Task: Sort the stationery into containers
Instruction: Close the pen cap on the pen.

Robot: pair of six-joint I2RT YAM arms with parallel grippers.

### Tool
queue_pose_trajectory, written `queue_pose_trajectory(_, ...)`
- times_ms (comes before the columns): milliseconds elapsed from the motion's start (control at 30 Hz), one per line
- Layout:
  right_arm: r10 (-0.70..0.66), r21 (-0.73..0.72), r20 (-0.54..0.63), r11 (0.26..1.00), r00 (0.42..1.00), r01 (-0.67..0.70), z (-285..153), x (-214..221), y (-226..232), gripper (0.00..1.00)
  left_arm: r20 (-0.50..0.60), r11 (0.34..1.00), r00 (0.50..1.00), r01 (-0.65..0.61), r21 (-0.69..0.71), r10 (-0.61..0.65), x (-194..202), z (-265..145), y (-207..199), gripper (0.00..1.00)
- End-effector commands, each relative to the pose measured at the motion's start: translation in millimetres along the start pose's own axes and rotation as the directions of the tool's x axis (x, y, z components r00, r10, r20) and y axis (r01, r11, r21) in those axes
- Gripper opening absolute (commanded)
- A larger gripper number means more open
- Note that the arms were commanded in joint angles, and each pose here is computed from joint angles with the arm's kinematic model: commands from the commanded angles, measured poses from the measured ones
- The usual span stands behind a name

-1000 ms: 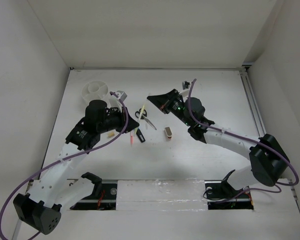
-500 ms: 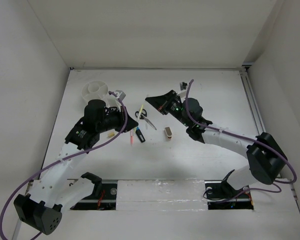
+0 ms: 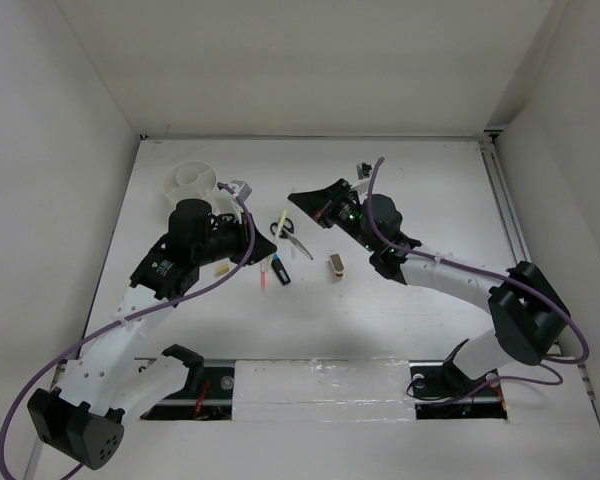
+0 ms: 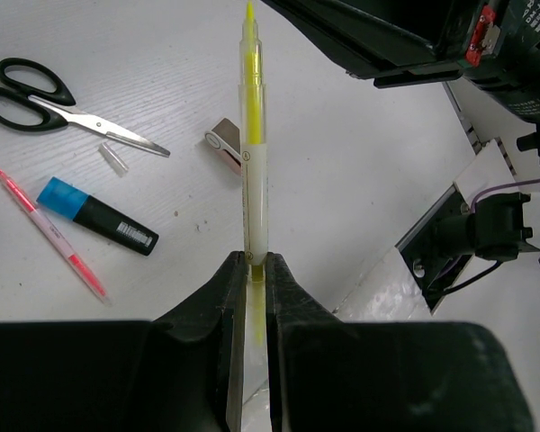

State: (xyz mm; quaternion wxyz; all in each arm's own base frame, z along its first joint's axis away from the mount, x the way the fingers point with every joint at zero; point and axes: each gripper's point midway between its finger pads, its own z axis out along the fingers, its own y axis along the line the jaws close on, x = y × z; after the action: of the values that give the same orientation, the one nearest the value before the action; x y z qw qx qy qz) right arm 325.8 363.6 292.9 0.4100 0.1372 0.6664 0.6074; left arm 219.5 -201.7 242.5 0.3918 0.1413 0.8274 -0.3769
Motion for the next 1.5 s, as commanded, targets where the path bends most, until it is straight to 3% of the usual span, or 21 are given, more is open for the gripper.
queue_pose_trajectory(0, -0.005, -0.127, 0.047, 0.992, 0.999, 0.011, 5.4, -15.3, 45.0, 0.0, 0.02, 0.999, 1.0, -0.022, 0.028, 0.021, -6.1, -2.0, -5.7, 0.0)
queue_pose_trajectory(1467, -0.012, -0.102, 0.008, 0.995, 1.0, 0.013, -3.7, 4.1, 32.6, 0.0, 0.038, 1.0, 0.999, -0.011, -0.017, 0.012, -9.4, -1.3, 1.9, 0.0)
